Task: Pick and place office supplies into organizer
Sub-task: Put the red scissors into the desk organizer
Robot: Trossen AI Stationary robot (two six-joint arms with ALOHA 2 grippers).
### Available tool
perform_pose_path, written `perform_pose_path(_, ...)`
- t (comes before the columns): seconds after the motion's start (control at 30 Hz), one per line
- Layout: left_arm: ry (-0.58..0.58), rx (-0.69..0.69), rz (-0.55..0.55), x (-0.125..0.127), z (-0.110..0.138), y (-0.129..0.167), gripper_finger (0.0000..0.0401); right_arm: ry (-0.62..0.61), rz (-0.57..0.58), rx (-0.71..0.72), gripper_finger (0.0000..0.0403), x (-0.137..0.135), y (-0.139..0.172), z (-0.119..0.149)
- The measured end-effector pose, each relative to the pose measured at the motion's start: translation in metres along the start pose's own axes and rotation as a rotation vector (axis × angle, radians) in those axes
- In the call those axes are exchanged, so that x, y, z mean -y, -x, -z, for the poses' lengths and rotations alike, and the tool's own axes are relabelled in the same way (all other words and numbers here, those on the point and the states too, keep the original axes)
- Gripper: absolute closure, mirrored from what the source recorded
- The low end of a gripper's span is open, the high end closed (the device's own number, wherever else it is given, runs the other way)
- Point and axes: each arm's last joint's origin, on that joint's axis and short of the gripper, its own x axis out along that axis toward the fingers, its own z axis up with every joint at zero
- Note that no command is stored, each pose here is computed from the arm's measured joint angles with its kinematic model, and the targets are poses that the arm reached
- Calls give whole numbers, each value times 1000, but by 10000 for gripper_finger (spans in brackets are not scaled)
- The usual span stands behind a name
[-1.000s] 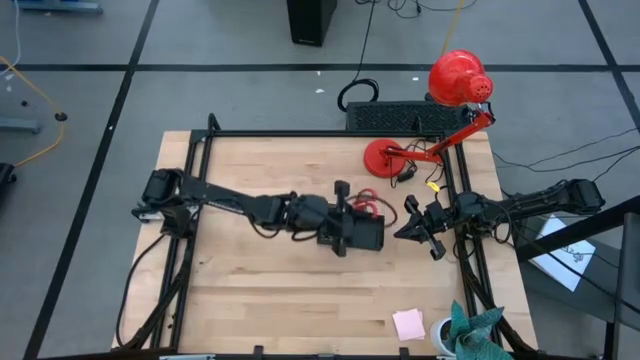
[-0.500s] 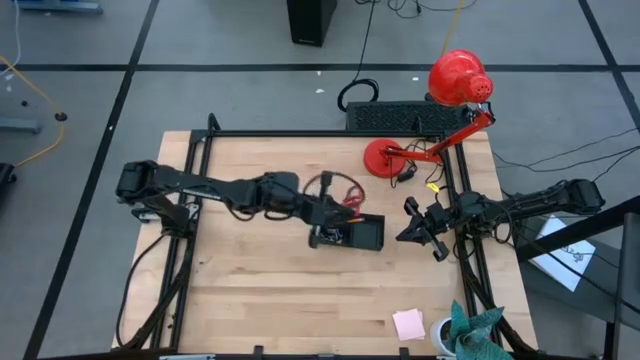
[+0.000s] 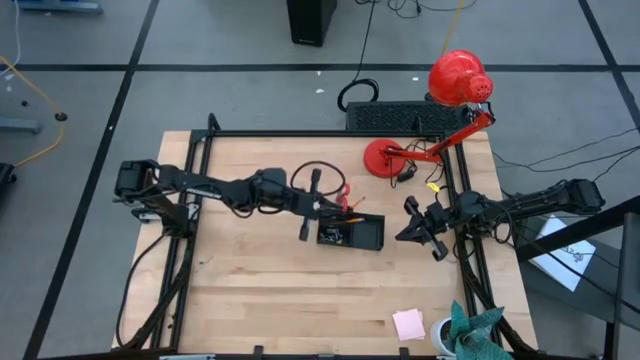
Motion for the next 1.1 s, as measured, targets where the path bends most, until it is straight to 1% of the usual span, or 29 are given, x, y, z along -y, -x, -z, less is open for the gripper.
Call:
perform_pose_path(0.2,3,-50,-9,3,15,-2,397,10,21,4,403,1,0,0)
perform_pose_path(0.3,10,-64,-16,2,20,-4,390,10,24,5,403,1,0,0)
perform_pose_path(0.37,15,-80,-13,3,27,-6,389,11,43,9,403,1,0,0)
perform_pose_path(0.5,32,-116,-14,2,41,-10,396,24,45,9,403,1,0,0)
perform_pose_path(0.6,61,-149,-11,3,52,-12,394,29,45,9,403,1,0,0)
perform_pose_path(0.73,79,-164,-12,4,63,-16,385,29,45,8,403,1,0,0)
perform_pose_path(0.93,95,-179,-6,9,77,-22,396,29,45,8,403,1,0,0)
perform_pose_path(1.1,112,-174,-9,12,85,-26,384,32,45,7,403,1,0,0)
